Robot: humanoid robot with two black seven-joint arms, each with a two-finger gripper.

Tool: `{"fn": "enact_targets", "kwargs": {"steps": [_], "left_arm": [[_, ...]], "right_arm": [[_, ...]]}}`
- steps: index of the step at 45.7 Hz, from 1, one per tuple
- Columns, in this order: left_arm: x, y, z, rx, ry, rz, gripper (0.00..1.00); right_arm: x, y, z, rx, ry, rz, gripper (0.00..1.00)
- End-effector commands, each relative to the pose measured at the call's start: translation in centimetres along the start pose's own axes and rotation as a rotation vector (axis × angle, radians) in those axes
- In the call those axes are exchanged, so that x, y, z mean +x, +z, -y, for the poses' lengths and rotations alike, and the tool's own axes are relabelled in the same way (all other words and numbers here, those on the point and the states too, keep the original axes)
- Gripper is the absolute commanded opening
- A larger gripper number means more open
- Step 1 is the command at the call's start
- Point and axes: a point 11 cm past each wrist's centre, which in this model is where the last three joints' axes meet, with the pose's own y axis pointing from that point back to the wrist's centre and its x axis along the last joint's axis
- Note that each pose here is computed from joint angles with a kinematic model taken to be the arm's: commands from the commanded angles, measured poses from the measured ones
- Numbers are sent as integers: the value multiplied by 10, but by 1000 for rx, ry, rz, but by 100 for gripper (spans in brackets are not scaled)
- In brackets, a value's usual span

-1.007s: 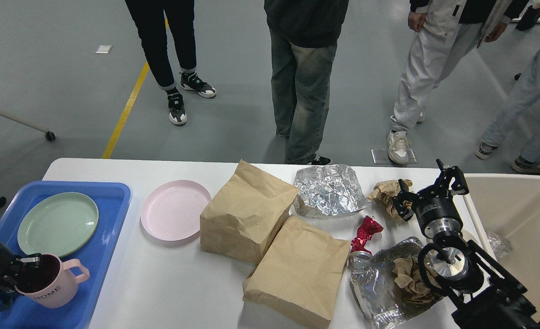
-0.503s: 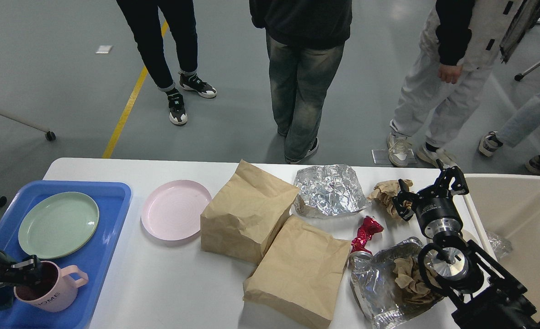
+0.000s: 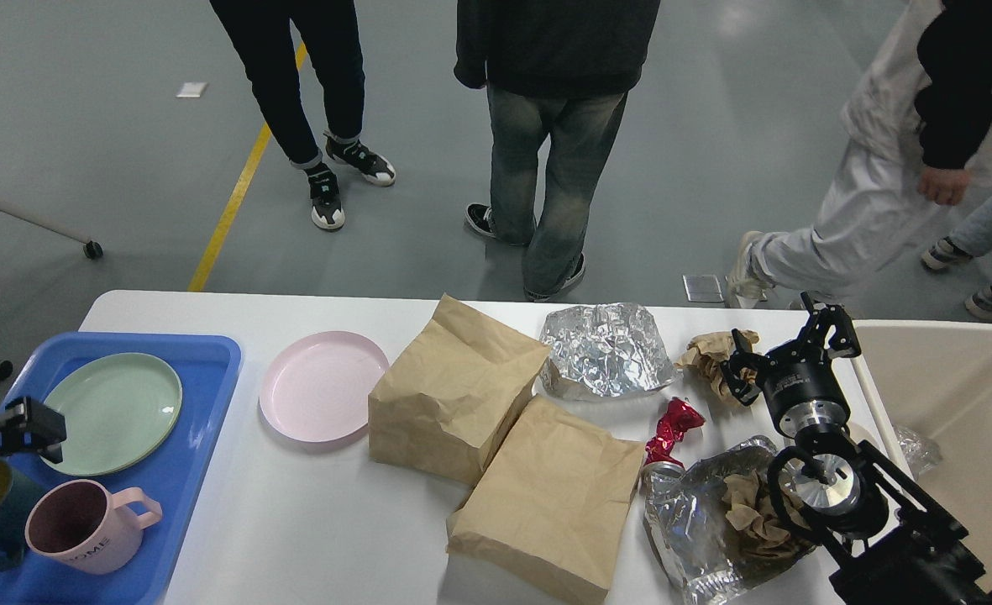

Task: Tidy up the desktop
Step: 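Release the mug and raise the left gripper toward the pink plate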

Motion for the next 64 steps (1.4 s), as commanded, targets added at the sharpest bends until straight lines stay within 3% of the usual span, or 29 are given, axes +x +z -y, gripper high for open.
{"fn": "enact_targets", "kwargs": {"steps": [1, 8, 20, 31, 50, 64], "left_arm": [[2, 37, -34, -47, 29, 65, 96], [2, 94, -85, -55, 92, 158, 96], [-40, 192, -151, -155, 105, 229, 96], [-80, 254, -186, -309, 81, 302, 96], [-61, 237, -153, -247, 46, 224, 96], [-23, 209, -42, -208, 71, -61, 95]], "right_arm": [[0, 0, 0, 0, 0, 0, 100], [0, 0, 0, 0, 1, 0, 100], [1, 0, 0, -1, 2, 0, 100], [1, 0, 0, -1, 2, 0, 100], [0, 0, 0, -1, 1, 0, 100], [0, 0, 0, 0, 0, 0, 100]]}}
